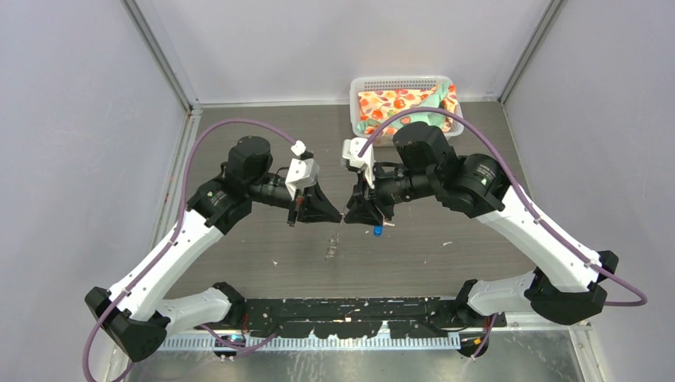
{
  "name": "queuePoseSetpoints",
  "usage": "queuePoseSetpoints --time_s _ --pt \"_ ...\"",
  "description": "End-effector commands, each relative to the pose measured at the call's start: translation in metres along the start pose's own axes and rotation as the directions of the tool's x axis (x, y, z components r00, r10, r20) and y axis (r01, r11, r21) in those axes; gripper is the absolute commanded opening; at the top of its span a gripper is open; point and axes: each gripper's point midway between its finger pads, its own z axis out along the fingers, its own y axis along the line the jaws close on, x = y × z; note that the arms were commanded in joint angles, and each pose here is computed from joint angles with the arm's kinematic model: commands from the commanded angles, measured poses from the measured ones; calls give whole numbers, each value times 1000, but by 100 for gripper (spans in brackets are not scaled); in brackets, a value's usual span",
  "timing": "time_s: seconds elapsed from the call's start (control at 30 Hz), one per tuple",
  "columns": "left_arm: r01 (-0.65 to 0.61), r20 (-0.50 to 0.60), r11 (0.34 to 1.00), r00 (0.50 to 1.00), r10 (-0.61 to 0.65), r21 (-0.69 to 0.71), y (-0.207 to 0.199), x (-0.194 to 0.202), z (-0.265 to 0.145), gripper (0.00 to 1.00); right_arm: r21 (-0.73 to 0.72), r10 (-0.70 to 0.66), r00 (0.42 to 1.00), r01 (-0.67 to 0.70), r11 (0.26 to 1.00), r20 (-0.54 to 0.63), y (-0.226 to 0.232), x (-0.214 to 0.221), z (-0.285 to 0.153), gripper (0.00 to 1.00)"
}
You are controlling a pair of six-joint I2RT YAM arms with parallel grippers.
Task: Put the keys on the keyring
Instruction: Adjust the keyring.
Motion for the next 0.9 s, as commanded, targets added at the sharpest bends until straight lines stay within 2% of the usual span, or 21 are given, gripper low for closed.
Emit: queuePoseSetpoints --time_s 0.0,0.17,0.3,0.4,0.57,0.6,0.67,0.87 --pt "-78 45 997 996 77 20 -7 -25 -3 1 17 8 1000 -9 1000 16 -3 -7 -2 45" --pt "-72 40 997 997 72 16 -6 -23 -2 1 -3 12 999 -11 1000 48 1 -13 0 50" --pt "-75 47 997 996 74 11 -5 -26 -2 1 -6 21 999 -21 1000 35 -2 -11 6 36" --pt "-76 50 997 996 76 6 -4 -28 -2 1 -16 38 999 -38 999 16 -3 -6 12 33" --pt "-77 55 997 996 76 9 -5 -31 -3 0 -13 43 999 -43 999 11 -5 -3 15 22" --pt "-74 56 997 996 74 9 -5 -31 -2 0 -9 44 999 -43 999 10 -6 -3 16 19" --pt "-78 62 997 995 77 13 -6 -33 -2 0 10 35 999 -35 999 18 -10 -5 15 1" --pt "-62 85 998 995 61 6 -6 -40 -3 0 127 -1 991 -17 992 136 -24 -17 6 1"
